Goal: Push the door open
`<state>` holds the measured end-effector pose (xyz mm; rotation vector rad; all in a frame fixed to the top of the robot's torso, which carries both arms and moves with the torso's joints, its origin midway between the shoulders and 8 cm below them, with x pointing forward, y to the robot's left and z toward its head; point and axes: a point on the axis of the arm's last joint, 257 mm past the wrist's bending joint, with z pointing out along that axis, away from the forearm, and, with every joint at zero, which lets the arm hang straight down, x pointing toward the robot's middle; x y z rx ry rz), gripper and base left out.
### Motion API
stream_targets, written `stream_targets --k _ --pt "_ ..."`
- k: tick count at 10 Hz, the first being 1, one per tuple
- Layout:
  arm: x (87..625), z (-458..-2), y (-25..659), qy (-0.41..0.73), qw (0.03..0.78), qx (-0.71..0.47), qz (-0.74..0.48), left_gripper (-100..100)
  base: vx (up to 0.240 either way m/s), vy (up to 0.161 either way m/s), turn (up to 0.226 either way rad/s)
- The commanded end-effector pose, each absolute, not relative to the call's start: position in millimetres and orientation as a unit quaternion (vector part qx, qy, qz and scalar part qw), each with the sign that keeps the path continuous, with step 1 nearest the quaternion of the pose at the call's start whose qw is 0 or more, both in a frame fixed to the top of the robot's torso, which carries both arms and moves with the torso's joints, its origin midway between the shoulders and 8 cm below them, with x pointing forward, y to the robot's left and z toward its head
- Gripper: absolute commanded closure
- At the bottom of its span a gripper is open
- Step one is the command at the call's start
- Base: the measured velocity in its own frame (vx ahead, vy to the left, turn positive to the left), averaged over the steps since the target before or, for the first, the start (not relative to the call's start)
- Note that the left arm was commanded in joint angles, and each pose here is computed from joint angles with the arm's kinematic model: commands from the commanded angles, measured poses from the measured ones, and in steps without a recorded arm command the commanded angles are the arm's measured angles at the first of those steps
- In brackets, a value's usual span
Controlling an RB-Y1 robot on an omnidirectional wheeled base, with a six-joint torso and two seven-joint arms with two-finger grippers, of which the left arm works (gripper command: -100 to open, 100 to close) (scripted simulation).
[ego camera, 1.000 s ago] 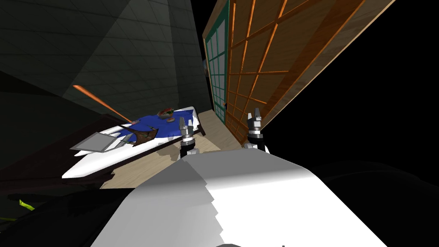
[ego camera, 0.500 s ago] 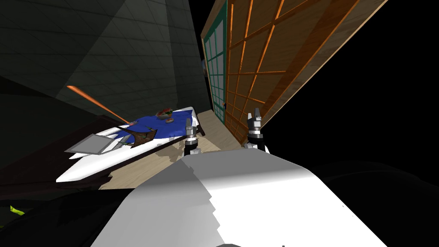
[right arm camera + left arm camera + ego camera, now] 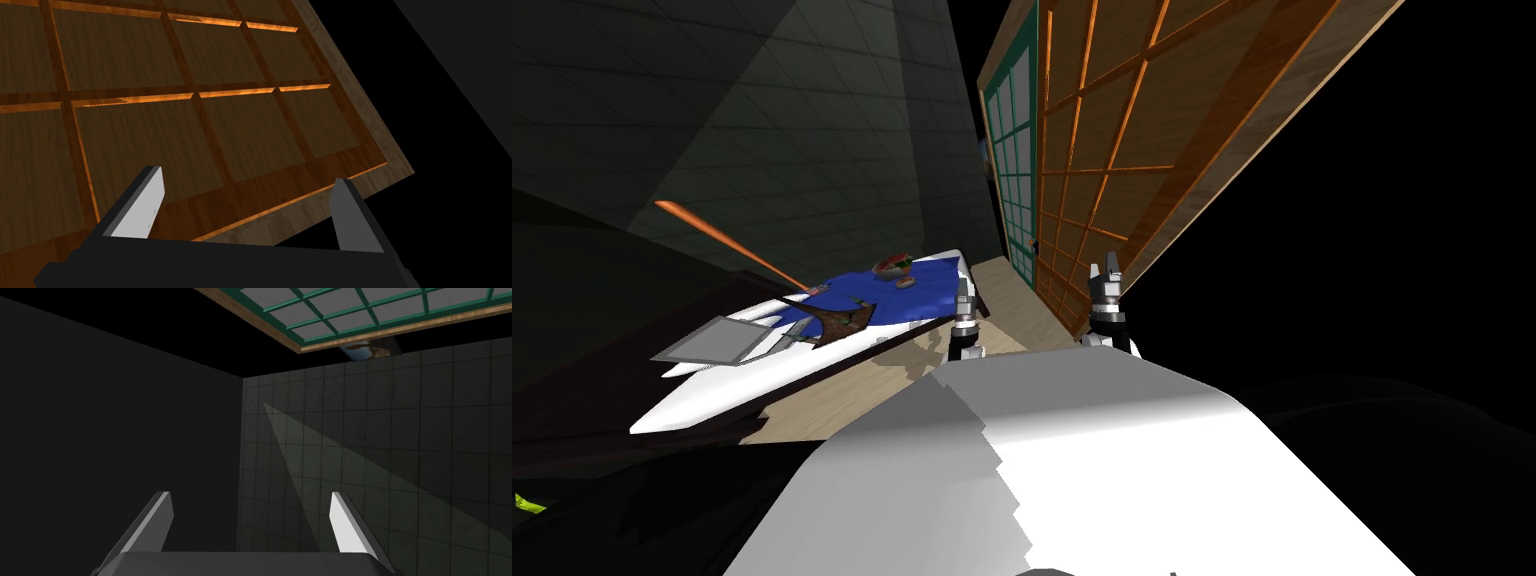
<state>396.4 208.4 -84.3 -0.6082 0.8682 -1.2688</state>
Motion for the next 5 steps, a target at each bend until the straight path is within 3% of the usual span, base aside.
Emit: stream_targets --k 1,5 --pt "401 -94 200 0.400 0.678 -0.263 -0.557 -100 0.005 0.005 -0.034" --pt "408 -115 183 0.428 0.679 -0.246 -0.542 -100 0.005 0.007 -0.034"
